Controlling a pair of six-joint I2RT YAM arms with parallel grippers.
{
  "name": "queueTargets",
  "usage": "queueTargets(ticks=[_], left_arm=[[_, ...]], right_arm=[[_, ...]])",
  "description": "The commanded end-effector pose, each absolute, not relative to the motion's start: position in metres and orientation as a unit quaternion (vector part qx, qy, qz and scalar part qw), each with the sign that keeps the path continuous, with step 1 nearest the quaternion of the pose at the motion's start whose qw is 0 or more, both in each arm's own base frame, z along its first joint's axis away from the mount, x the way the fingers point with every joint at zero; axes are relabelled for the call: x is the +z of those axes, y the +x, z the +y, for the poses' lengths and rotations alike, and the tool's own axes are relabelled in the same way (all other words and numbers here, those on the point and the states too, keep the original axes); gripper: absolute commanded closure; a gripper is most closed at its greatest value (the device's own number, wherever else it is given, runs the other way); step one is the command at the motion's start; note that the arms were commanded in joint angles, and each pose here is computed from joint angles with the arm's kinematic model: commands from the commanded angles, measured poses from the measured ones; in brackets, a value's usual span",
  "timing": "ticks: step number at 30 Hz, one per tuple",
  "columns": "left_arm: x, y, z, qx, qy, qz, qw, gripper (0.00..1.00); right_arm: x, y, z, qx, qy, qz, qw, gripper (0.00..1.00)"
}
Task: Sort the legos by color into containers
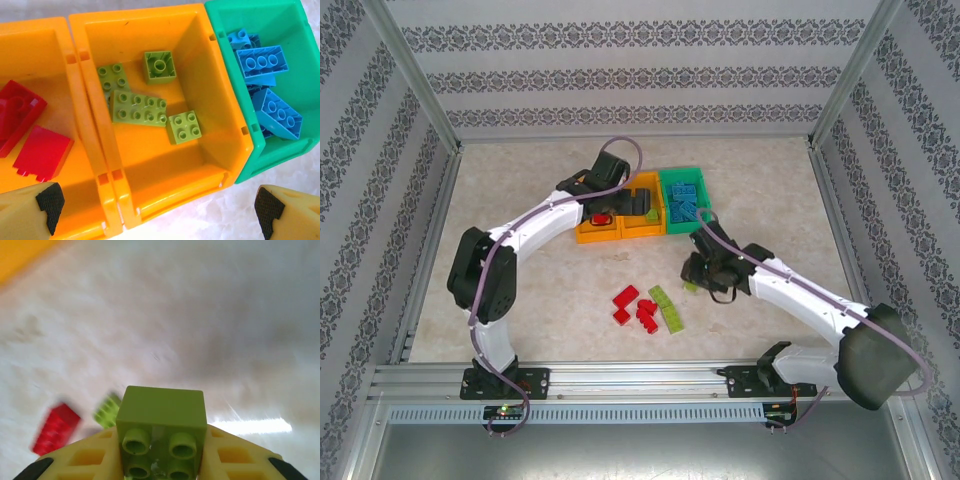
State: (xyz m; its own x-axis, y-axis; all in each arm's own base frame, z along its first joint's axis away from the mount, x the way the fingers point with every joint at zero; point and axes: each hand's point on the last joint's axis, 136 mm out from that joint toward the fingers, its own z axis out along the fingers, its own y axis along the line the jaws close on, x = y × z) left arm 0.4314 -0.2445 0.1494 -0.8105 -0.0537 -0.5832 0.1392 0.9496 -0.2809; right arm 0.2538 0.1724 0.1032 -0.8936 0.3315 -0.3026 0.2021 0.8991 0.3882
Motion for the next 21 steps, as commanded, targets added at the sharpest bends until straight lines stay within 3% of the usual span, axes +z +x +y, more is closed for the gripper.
queueTargets(ticks=[1,5,14,21], left_arm=[[0.17,0.434,-0.23,-0.161,0.011,0.92,0.357,0.0],[0.164,0.423,-0.213,-0.141,-0.002,0.922,0.359,0.0],[0.129,0.386,-0.185,-0.118,-0.022,0.941,0.317,0.0],[0.1,0.356,-0.189,-0.143,0.008,0.951,0.274,0.0]], right_arm=[[0.134,0.308,0.187,0.214,0.084,0.937,0.262,0.7],[0.159,0.36,0.217,0.255,0.041,0.92,0.295,0.71],[0.161,0.443,0.269,0.309,-0.005,0.908,0.283,0.68],[0.128,0.479,0.268,0.297,0.02,0.921,0.25,0.47]])
